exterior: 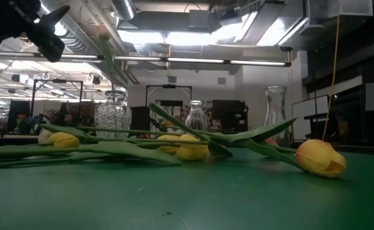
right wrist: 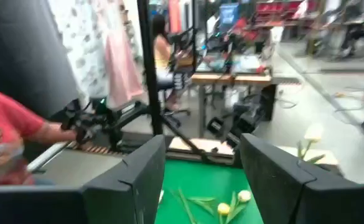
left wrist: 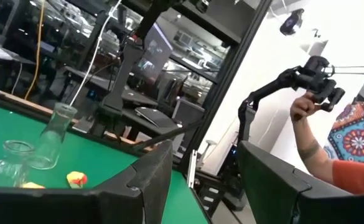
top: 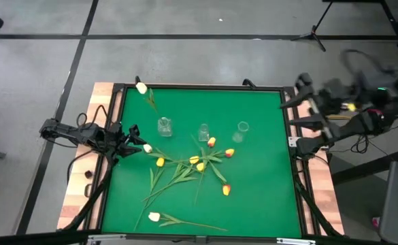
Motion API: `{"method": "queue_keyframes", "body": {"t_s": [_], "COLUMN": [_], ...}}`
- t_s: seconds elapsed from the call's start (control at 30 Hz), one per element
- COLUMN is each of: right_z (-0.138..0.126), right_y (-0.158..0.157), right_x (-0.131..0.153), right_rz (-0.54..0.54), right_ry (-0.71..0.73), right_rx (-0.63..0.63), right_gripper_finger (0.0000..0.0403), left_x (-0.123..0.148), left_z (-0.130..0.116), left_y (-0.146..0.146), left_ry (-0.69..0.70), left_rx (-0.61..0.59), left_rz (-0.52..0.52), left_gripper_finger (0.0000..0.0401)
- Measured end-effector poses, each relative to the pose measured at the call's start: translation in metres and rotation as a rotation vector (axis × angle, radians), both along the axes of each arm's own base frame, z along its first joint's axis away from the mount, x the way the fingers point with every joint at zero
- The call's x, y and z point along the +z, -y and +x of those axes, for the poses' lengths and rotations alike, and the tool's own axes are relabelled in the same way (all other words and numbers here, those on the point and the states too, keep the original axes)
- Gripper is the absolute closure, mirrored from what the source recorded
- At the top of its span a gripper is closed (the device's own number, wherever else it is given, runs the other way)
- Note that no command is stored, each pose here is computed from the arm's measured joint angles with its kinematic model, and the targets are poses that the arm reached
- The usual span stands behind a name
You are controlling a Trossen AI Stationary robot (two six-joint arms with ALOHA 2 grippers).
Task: Sort flowers into vase by color
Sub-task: Put the bottom white flower into the left transparent vase
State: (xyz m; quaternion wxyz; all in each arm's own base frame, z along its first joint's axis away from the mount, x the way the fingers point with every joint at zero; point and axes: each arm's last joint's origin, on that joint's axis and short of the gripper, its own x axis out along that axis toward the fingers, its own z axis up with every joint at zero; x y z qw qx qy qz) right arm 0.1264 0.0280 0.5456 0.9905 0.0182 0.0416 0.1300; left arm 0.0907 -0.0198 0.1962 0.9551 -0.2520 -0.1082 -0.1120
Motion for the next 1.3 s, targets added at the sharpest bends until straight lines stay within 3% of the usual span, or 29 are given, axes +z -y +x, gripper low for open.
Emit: {"method": "queue_keyframes", "body": {"t_s": [0.13,0.2,0.37,0.43,0.63,0.8,0.97,1.07,1.17,1.3], "right_z": [-0.005,0.000,0.020,0.017,-0.006,-0.034,-0.064,-0.076,-0.084,-0.096], "right_y": [-0.005,-0.014,-0.043,-0.053,-0.071,-0.054,-0.020,-0.005,0.003,0.020], "right_x": [-0.024,-0.043,-0.086,-0.099,-0.127,-0.137,-0.124,-0.123,-0.137,-0.161], "right_rz": [0.022,0.028,-0.088,-0.130,-0.100,-0.049,0.013,-0.022,-0.095,-0.093], "right_ry": [-0.241,-0.370,-0.430,-0.378,-0.189,-0.096,-0.026,0.059,0.141,0.286], "right_rx": [-0.245,-0.289,-0.369,-0.412,-0.449,-0.486,-0.354,-0.243,-0.116,-0.093], "right_gripper_finger": [0.0194,0.0194,0.0194,0.0194,0.0194,0.0194,0.0194,0.0194,0.0194,0.0194], "left_x": [0.000,-0.001,-0.002,-0.002,-0.002,-0.002,-0.002,-0.002,-0.002,0.000], "left_z": [0.000,0.000,0.001,0.001,0.001,0.001,0.001,0.001,0.001,0.000], "left_y": [-0.001,-0.001,-0.001,-0.001,-0.001,-0.002,-0.003,-0.004,-0.004,-0.005], "left_ry": [-0.008,-0.013,-0.023,-0.025,-0.034,-0.035,-0.036,-0.038,-0.038,-0.017], "left_rx": [0.014,0.013,0.034,0.030,0.028,0.056,0.098,0.108,0.123,0.153], "left_rz": [-0.024,-0.024,-0.031,-0.050,-0.072,-0.079,-0.087,-0.089,-0.089,-0.138], "left_gripper_finger": [0.0222,0.0222,0.0222,0.0222,0.0222,0.0222,0.0222,0.0222,0.0222,0.0222]}}
